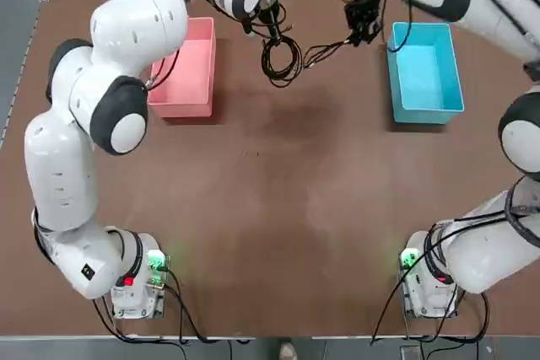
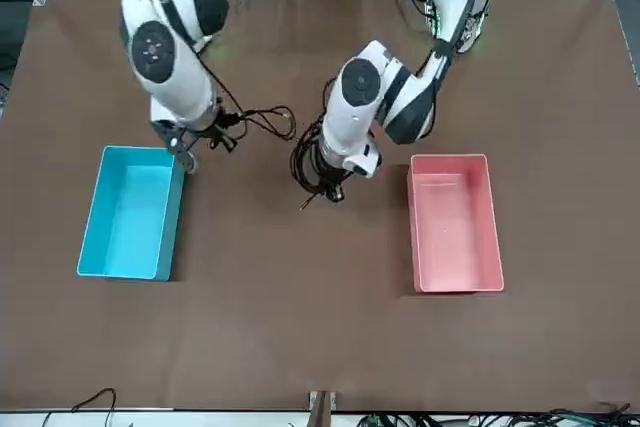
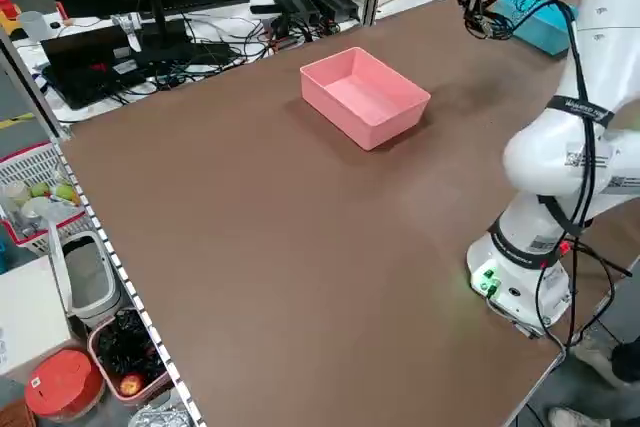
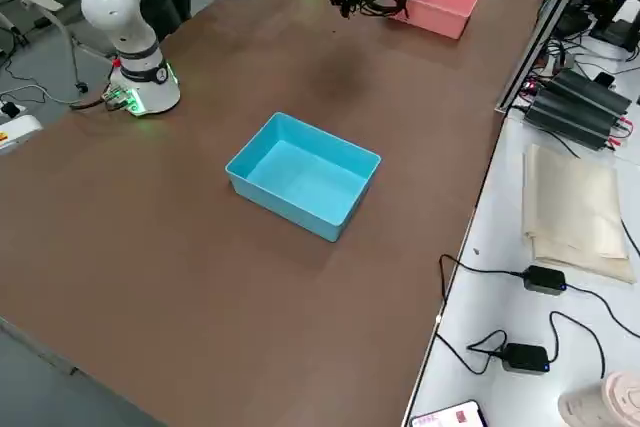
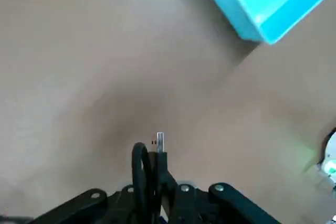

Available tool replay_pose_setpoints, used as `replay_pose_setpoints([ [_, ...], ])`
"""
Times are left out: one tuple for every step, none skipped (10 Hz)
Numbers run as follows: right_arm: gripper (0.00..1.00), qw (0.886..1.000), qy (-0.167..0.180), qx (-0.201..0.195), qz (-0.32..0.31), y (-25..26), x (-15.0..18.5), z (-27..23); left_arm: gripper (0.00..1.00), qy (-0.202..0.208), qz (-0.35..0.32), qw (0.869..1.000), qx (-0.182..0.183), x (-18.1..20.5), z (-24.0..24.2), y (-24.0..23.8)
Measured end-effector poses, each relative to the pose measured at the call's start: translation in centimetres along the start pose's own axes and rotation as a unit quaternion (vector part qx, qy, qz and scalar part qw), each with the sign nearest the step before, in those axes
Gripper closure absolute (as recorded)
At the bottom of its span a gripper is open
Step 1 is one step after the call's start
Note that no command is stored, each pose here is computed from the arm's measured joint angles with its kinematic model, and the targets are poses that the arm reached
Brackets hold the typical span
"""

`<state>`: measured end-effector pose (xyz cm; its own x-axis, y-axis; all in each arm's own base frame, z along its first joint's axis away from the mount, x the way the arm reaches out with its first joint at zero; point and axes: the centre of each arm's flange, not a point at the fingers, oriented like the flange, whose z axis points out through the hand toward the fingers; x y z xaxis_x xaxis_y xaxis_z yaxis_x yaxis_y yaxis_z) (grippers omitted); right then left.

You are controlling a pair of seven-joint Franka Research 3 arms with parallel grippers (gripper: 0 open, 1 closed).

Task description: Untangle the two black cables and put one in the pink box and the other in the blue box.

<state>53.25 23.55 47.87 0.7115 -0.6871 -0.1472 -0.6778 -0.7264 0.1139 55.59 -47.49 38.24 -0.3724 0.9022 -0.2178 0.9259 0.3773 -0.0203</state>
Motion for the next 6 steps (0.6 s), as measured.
replay_pose_setpoints([
  [0.93,1.000,-0.003,0.003,-0.009,1.8,3.1,-1.2,0.85,0.006,0.008,1.000,0.001,0.9,0.3,1.3],
  [0.93,1.000,-0.002,0.008,-0.018,3.8,6.3,-2.3,0.85,0.018,0.019,1.000,0.007,2.0,1.2,2.3],
  [0.93,0.999,0.003,0.008,-0.030,6.0,9.6,-3.1,0.85,0.037,0.033,0.999,0.018,3.5,2.2,3.5],
  [0.93,0.999,0.010,0.003,-0.046,8.2,12.5,-3.3,0.85,0.058,0.045,0.997,0.033,5.4,2.8,5.3],
  [0.93,0.998,0.019,-0.008,-0.064,10.3,15.0,-3.4,0.85,0.074,0.056,0.995,0.046,7.8,2.8,7.7],
  [0.93,0.996,0.028,-0.019,-0.081,12.0,17.0,-3.3,0.85,0.078,0.066,0.993,0.052,10.3,2.1,10.4],
])
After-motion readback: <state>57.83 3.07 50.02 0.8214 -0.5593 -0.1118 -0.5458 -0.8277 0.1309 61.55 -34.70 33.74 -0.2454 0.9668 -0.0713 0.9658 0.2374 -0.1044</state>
